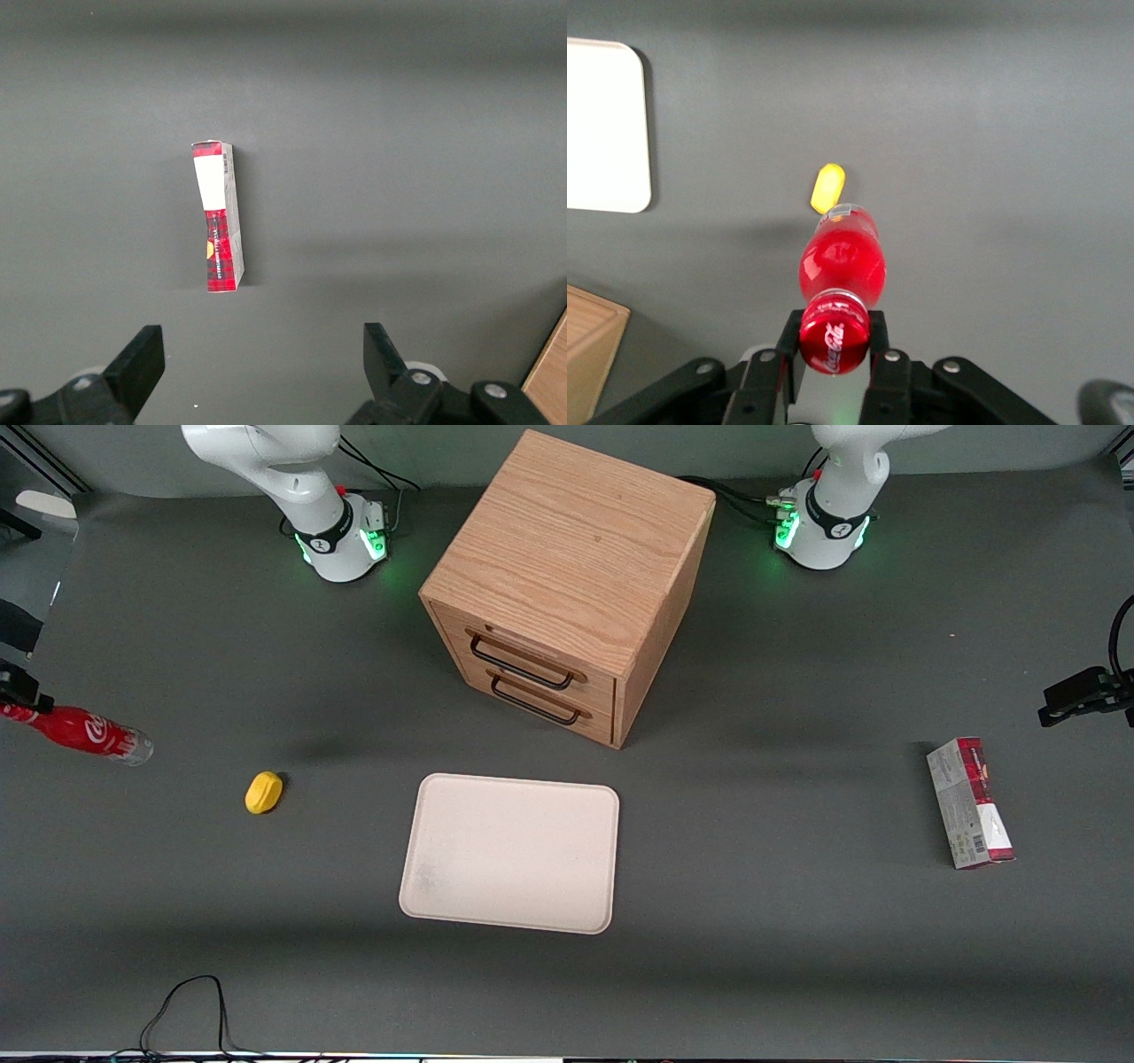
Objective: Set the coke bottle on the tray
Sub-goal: 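Carry the held bottle past the yellow lemon to the white tray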
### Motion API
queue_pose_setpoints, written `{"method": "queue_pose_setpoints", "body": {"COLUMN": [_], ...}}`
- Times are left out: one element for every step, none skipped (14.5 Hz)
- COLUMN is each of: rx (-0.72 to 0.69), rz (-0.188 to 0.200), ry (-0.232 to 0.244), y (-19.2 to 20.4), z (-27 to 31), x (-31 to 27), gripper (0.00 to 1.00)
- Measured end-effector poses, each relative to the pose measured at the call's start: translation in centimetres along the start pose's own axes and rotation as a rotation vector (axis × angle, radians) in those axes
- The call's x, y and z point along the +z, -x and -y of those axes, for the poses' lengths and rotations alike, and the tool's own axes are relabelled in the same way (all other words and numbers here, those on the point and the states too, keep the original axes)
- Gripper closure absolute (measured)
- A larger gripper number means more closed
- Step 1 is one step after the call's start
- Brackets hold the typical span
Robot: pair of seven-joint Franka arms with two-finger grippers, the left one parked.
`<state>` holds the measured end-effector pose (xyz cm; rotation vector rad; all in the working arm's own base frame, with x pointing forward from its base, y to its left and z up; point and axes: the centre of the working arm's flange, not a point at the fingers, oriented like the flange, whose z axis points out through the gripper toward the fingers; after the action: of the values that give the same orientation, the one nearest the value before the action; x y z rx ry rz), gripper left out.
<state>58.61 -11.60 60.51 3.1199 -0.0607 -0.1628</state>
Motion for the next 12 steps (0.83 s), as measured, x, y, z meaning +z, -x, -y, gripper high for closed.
{"method": "queue_pose_setpoints", "body": {"rx": [0.01, 0.019, 0.035, 0.058, 0.083, 0.106, 0.127, 0.147, 0.173, 0.199, 0.214, 0.226], "rz": [0.006, 0.011, 0.018, 0.02, 0.02, 0.023, 0.029, 0.034, 0.033, 0.03, 0.024, 0.017], "ry": [-0.002, -0.003, -0.005, -0.008, -0.016, -0.028, -0.042, -0.057, -0.067, -0.072, -0.072, -0.07], "y": [-1.1, -2.3, -3.5, -4.8, -6.1, -7.3, -8.5, -9.7, -10.7, -11.7, -12.5, -13.3], "z": [1.1, 2.9, 5.1, 7.7, 10.5, 13.4, 16.1, 18.5, 20.5, 22.2, 23.6, 24.9], "x": [0.5, 1.1, 1.6, 2.1, 2.7, 3.6, 4.7, 5.9, 7.3, 8.8, 10.3, 11.7], "gripper": [0.69, 0.69, 0.69, 0.69, 0.69, 0.69, 0.69, 0.69, 0.69, 0.69, 0.69, 0.69]}}
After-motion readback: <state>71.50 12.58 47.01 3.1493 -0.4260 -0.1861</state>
